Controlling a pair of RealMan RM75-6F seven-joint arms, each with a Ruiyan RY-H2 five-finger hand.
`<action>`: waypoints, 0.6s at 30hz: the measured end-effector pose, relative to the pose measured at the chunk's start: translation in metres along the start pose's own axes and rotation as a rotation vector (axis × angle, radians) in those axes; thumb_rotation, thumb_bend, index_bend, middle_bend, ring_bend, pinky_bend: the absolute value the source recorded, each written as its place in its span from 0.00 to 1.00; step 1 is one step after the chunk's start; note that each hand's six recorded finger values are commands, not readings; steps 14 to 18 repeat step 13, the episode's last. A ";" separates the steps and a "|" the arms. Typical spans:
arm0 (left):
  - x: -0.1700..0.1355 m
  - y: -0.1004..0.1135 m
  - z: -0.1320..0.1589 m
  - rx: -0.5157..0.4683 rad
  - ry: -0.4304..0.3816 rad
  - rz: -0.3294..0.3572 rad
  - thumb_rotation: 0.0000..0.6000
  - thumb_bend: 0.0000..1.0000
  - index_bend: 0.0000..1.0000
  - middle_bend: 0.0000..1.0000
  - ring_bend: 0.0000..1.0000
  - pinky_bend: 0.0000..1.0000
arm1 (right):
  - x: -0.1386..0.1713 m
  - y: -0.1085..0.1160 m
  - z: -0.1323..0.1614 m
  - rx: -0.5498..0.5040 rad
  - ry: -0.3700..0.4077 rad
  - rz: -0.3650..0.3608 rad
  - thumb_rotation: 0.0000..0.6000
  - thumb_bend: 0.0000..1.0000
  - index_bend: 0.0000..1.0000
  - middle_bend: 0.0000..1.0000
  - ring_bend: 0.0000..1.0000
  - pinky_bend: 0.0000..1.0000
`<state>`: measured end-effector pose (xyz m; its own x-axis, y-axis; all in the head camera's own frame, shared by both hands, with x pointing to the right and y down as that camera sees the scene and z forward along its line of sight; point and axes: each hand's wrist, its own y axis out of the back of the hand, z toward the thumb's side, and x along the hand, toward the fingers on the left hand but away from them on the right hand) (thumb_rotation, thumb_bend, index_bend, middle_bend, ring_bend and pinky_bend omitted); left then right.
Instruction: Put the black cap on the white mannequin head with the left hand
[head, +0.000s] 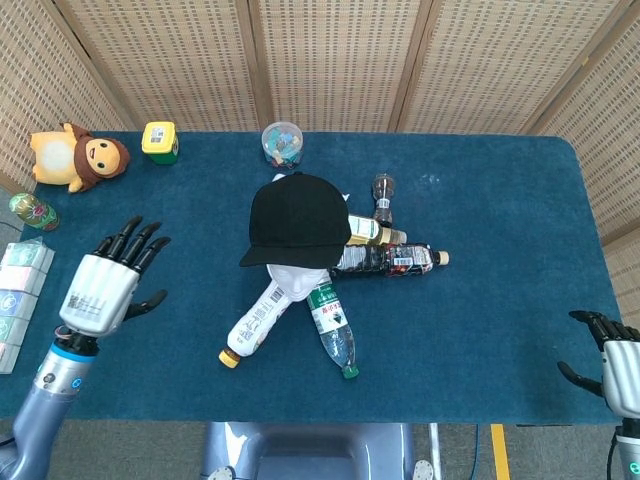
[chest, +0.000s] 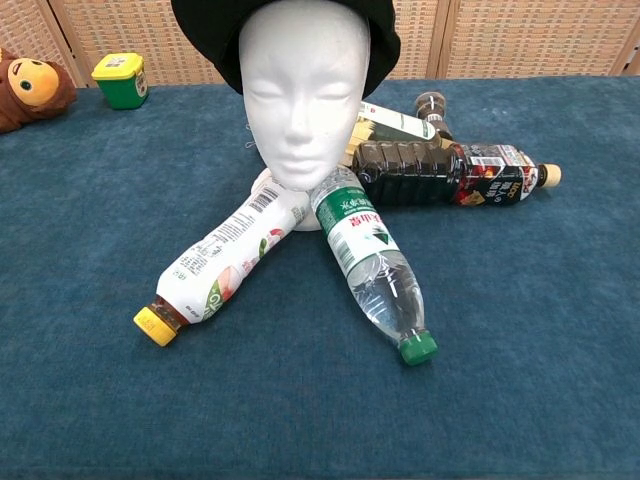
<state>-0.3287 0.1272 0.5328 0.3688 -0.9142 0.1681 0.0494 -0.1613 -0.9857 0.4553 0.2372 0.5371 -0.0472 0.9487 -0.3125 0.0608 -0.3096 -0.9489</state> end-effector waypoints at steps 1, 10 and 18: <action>-0.008 -0.003 -0.007 -0.005 0.031 -0.011 1.00 0.16 0.28 0.18 0.12 0.37 | -0.002 -0.001 0.001 0.004 0.004 0.004 1.00 0.11 0.27 0.35 0.40 0.40; -0.082 -0.026 -0.064 -0.081 0.340 -0.100 1.00 0.20 0.43 0.28 0.19 0.39 | -0.015 -0.010 0.009 0.019 0.033 0.026 1.00 0.11 0.30 0.35 0.40 0.40; -0.108 -0.030 -0.077 -0.099 0.425 -0.120 1.00 0.20 0.44 0.28 0.19 0.39 | -0.016 -0.013 0.013 0.013 0.043 0.037 1.00 0.11 0.31 0.35 0.40 0.40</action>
